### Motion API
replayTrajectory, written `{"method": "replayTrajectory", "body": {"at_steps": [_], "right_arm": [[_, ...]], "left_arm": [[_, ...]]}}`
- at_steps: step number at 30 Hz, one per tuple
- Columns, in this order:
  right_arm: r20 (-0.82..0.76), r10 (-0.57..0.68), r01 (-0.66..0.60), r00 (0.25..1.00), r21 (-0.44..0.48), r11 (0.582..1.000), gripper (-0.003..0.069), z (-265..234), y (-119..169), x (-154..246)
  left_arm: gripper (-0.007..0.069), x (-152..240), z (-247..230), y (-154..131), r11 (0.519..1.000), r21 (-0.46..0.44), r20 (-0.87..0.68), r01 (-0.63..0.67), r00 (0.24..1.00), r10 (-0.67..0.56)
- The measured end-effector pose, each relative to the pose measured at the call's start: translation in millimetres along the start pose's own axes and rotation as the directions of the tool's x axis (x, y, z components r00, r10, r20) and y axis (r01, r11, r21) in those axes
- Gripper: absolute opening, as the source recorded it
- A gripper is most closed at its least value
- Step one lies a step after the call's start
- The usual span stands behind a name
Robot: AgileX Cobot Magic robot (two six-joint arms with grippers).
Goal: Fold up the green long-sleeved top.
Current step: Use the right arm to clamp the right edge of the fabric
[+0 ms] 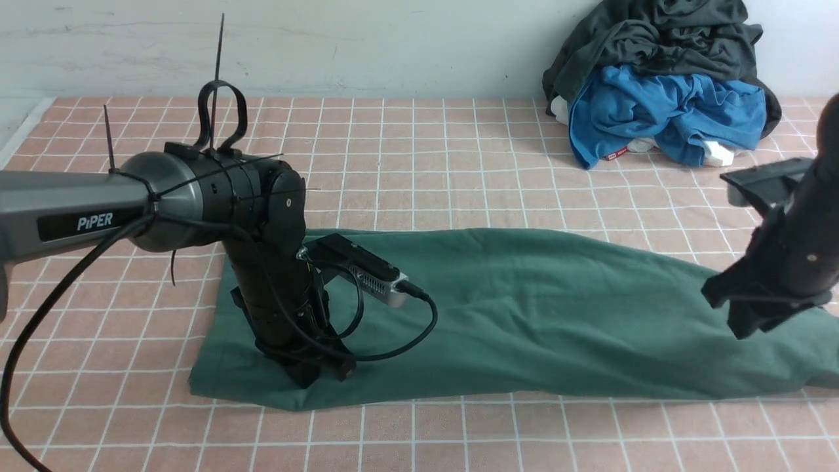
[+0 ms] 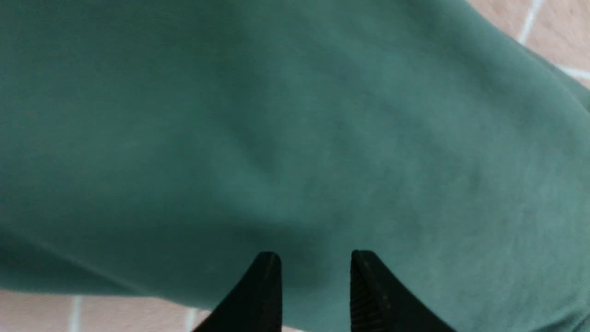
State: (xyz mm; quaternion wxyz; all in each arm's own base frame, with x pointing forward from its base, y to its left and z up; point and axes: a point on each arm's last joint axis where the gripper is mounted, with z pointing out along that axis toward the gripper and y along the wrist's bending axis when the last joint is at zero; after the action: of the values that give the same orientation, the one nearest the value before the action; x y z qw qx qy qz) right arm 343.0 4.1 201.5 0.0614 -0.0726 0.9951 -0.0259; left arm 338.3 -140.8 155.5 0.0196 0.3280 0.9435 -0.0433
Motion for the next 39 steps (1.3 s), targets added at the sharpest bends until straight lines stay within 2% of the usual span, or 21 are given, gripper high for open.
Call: {"method": "replayTrajectory", "body": {"at_steps": [3,9,13,17,25,33,35,39], "right_arm": [[-0.022,0.109,-0.108,0.994,0.027,0.994,0.0253,18,-26,6],[-0.013,0.281,-0.280,0.960,0.043,0.959,0.0426,37,-74,13],[-0.005,0.319,-0.319,0.948,0.043,0.947,0.0517,44,-86,15],[0.031,0.333,-0.334,0.942,0.051,0.941,0.0539,45,-89,13],[0.084,0.362,-0.364,0.929,0.013,0.931,0.0540,46,-87,7],[0.051,0.353,-0.353,0.934,-0.016,0.935,0.0525,59,-86,6],[0.054,0.337,-0.336,0.940,-0.033,0.941,0.0491,59,-84,4],[0.058,0.305,-0.302,0.950,-0.057,0.952,0.0372,59,-82,3]], "left_arm": [[-0.0003,1,0,3,1.000,0.007,0.009,0.018,1.000,-0.018],[-0.0003,1,0,4,1.000,0.009,0.014,0.026,1.000,-0.026],[-0.0003,1,0,4,1.000,0.009,0.015,0.027,1.000,-0.027],[-0.0003,1,0,4,1.000,0.009,0.016,0.027,1.000,-0.027],[-0.0003,1,0,4,1.000,0.008,0.017,0.027,0.999,-0.027],[-0.0003,2,0,5,1.000,0.008,0.018,0.028,0.999,-0.028],[-0.0003,2,0,5,1.000,0.008,0.018,0.028,0.999,-0.028],[-0.0003,2,0,5,1.000,0.008,0.018,0.029,0.999,-0.029]]}}
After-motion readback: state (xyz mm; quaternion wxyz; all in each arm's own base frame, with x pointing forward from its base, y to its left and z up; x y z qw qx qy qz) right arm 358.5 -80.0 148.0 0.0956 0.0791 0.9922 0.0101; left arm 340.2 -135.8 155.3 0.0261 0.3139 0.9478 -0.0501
